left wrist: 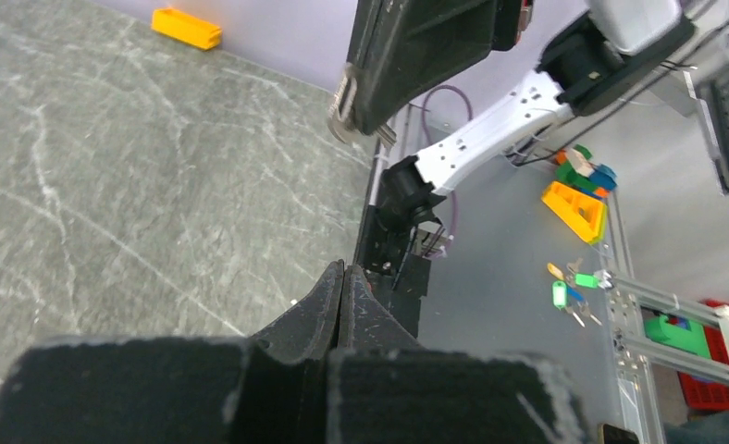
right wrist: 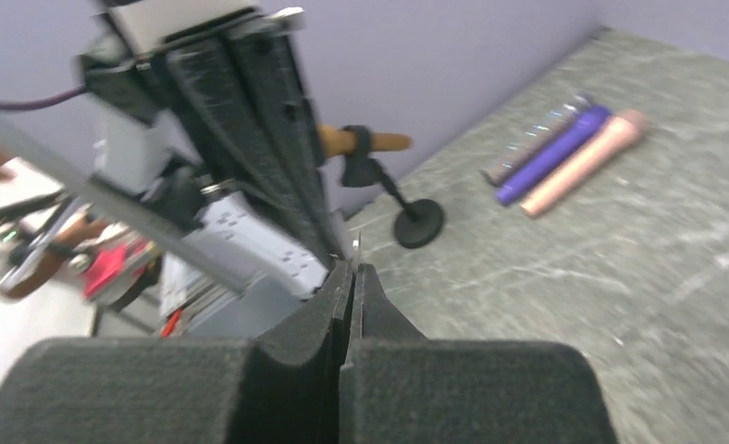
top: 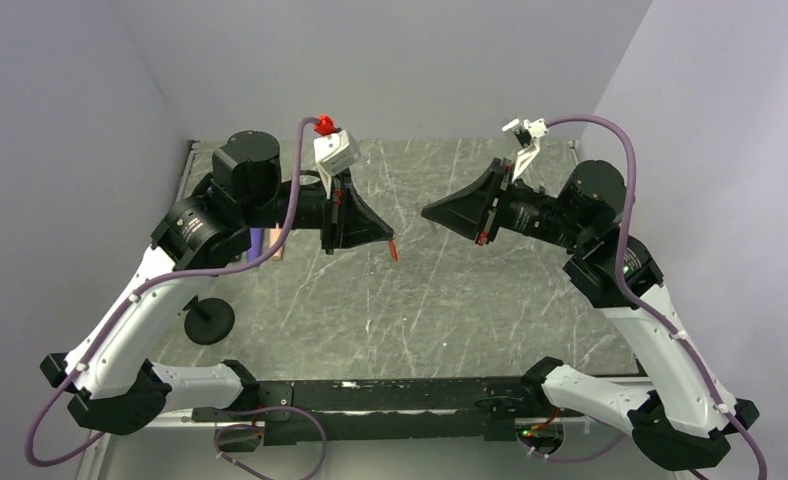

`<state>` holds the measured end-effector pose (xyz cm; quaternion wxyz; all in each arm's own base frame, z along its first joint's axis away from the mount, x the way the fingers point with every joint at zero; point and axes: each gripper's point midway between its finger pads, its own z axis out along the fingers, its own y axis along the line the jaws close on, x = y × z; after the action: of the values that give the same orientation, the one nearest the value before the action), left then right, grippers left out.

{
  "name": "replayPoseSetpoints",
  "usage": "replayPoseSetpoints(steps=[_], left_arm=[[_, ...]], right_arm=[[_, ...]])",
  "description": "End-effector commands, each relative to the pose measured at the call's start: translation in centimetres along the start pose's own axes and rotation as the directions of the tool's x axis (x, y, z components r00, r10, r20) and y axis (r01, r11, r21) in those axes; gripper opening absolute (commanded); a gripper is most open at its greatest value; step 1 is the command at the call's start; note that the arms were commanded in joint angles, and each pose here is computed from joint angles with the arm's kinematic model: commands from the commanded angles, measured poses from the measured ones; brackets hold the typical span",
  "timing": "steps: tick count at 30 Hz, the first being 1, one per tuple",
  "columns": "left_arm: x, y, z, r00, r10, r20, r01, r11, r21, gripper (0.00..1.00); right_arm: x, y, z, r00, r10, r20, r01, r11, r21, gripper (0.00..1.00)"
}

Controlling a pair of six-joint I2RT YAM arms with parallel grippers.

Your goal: Remove the keys from the keyring

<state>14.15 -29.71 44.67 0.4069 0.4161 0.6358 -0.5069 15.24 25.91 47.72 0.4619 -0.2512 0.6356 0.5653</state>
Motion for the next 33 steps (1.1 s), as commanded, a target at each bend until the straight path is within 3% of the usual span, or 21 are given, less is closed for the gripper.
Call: replayPoseSetpoints(steps=[1, 8, 13, 17, 24, 33], left_arm=[[0.3, 2.9, -0.2, 1.000, -0.021, -0.012, 0.019, 0.985, -0.170, 0.00], [3.5, 7.3, 0.3, 0.982, -0.176, -0.072, 0.137, 0.916, -0.376, 0.00], [5.9, 9.4, -0.3, 0.960, -0.273, -0.062, 0.208, 0.844, -0.493, 0.00], [8.4, 10.6, -0.8, 0.934, -0.348, -0.084, 0.245, 0.791, -0.561, 0.00], [9.8, 10.6, -2.0, 0.924, -0.373, -0.081, 0.256, 0.765, -0.591, 0.00], [11.5, 11.0, -3.6, 0.911, -0.402, -0.087, 0.266, 0.736, -0.622, 0.00]], right_arm=[[-0.5, -5.4, -2.1, 0.997, -0.009, 0.075, -0.017, 0.940, 0.340, 0.00], [1.7, -10.4, -4.1, 0.990, 0.083, 0.115, -0.134, 0.809, 0.573, 0.00], [7.0, -14.8, -4.0, 0.972, 0.230, 0.042, -0.198, 0.712, 0.673, 0.00], [10.5, -17.7, -3.3, 0.933, 0.358, 0.015, -0.274, 0.686, 0.674, 0.00], [14.6, -23.2, -3.2, 0.868, 0.494, 0.050, -0.406, 0.649, 0.643, 0.00], [18.5, -30.8, -0.6, 0.844, 0.534, -0.045, -0.370, 0.641, 0.673, 0.00]])
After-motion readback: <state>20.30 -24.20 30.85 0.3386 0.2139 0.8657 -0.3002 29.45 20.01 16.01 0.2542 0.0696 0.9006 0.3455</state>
